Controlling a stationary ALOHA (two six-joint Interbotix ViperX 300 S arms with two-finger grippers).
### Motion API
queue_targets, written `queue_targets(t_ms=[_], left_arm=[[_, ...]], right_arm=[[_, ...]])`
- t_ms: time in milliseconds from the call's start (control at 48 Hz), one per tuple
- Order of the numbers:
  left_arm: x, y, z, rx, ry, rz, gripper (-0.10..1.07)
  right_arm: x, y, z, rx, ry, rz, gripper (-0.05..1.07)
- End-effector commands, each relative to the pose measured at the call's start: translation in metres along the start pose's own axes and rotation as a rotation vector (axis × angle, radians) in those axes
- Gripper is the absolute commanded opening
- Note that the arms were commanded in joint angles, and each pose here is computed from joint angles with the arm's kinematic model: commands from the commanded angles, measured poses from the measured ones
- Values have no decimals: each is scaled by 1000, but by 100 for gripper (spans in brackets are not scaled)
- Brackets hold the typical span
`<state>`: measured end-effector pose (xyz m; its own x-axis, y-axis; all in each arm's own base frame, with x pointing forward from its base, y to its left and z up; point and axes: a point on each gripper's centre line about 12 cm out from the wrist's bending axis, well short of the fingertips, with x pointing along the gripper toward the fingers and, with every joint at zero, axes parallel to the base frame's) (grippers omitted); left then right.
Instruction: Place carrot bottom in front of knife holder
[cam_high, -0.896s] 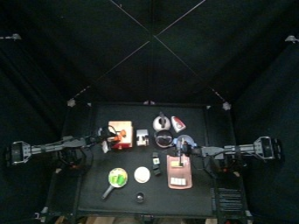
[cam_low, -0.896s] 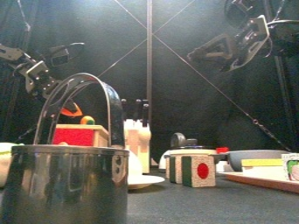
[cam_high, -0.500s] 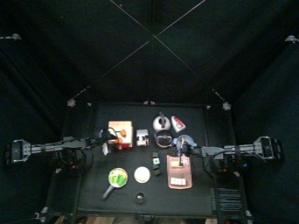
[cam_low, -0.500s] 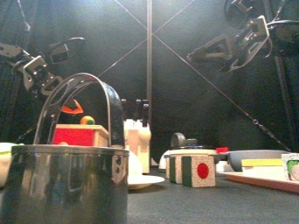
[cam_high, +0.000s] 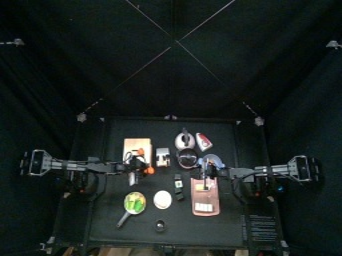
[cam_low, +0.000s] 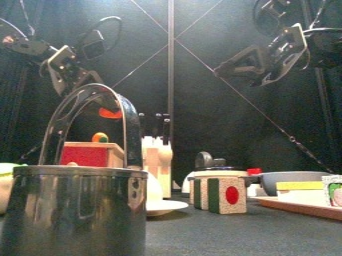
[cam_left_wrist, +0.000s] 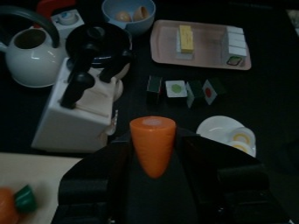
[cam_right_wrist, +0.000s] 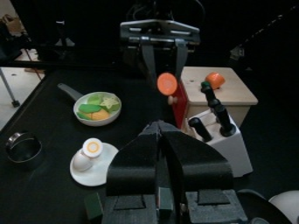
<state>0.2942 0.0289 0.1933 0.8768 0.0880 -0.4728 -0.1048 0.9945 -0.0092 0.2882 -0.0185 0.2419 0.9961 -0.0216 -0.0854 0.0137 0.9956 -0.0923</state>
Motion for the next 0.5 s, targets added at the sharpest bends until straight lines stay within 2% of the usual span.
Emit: queue_targets(t_ms=[0, 208, 479], left_arm=[[24, -4, 6, 17, 12, -11, 78], [61, -9, -1, 26, 81, -23, 78], [85, -15, -13, 35, 138, -35, 79]], right_arm=[[2, -1, 10, -2, -32, -2, 28], [1, -1, 8, -1, -27, -3, 28], [0, -1, 8, -1, -27, -2, 27]])
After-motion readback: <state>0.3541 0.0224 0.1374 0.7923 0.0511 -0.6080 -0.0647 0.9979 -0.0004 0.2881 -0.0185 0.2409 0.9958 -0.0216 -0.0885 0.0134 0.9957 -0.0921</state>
